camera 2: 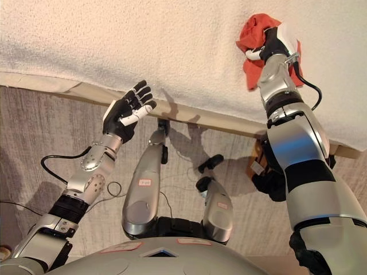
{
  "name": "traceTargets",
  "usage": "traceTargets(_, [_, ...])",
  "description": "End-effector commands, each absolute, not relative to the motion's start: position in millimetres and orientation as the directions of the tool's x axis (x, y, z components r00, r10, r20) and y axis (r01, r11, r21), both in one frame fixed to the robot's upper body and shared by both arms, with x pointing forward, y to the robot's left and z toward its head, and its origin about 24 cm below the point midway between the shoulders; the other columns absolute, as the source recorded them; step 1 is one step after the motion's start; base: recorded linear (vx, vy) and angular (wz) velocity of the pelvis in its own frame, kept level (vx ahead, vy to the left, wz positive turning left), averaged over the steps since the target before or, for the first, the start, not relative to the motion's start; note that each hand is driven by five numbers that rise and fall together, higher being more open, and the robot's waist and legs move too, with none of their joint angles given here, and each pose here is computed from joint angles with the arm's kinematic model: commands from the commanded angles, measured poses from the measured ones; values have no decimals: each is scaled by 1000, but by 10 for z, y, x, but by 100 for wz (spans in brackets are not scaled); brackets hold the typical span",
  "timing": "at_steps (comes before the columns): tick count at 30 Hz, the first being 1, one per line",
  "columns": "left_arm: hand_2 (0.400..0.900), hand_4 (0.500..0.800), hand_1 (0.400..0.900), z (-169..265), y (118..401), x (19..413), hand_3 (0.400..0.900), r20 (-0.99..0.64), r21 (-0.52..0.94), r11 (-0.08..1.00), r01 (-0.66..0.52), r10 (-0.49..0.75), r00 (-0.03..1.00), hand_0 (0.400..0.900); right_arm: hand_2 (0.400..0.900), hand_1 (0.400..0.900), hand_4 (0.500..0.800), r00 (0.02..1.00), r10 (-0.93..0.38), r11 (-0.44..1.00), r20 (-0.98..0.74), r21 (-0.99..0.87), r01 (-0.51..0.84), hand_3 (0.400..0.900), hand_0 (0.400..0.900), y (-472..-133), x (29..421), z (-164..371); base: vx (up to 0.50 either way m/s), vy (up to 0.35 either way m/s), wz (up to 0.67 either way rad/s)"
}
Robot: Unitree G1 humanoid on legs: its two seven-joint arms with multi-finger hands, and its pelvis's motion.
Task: Put the clothes on the bed into the basket.
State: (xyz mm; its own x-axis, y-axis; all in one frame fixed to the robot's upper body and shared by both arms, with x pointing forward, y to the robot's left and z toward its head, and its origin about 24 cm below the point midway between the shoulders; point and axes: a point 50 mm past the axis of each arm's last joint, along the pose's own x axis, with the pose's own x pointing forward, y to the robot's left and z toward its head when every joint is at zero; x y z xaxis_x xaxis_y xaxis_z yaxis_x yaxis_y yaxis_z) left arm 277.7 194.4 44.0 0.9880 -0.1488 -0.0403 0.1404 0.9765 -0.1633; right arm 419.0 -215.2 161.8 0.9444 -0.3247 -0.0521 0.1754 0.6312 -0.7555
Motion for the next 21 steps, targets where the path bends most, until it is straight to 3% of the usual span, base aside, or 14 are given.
traceTargets(1, [900,800,900,735,1843,2717,900,122,-209,956,206,-184,975,900,400,400,500,966,-255,670,41,-713,207,400,400,-1995,4262,1892,-21,20,-7])
traceTargets(6, [900,800,900,710,1842,2716,900,122,-227,955,190,-165,979,900,400,400,500,941,-289,732,176,-592,336,400,400,-2170,4194,1975,-42,42,-15])
traceTargets(7, [900,800,900,692,1825,2712,900,119,-236,954,186,-162,980,900,400,400,500,919,-300,774,257,-498,392,400,400,-2105,4166,2046,-28,39,-15])
traceTargets(9, [900,800,900,679,1821,2709,900,118,-245,953,180,-155,981,900,400,400,500,917,-274,763,291,-515,391,400,400,-2088,4114,1997,-35,39,-16])
traceTargets(12, [900,800,900,630,1715,2705,900,124,-270,940,210,-182,975,900,400,400,500,864,-356,808,355,-347,475,400,400,-2293,3816,1717,-26,-8,-8])
traceTargets(21, [900,800,900,356,1750,2561,900,31,-308,929,205,-206,978,900,400,400,500,772,-584,677,250,-374,634,400,400,-3047,3059,939,39,-61,-6])
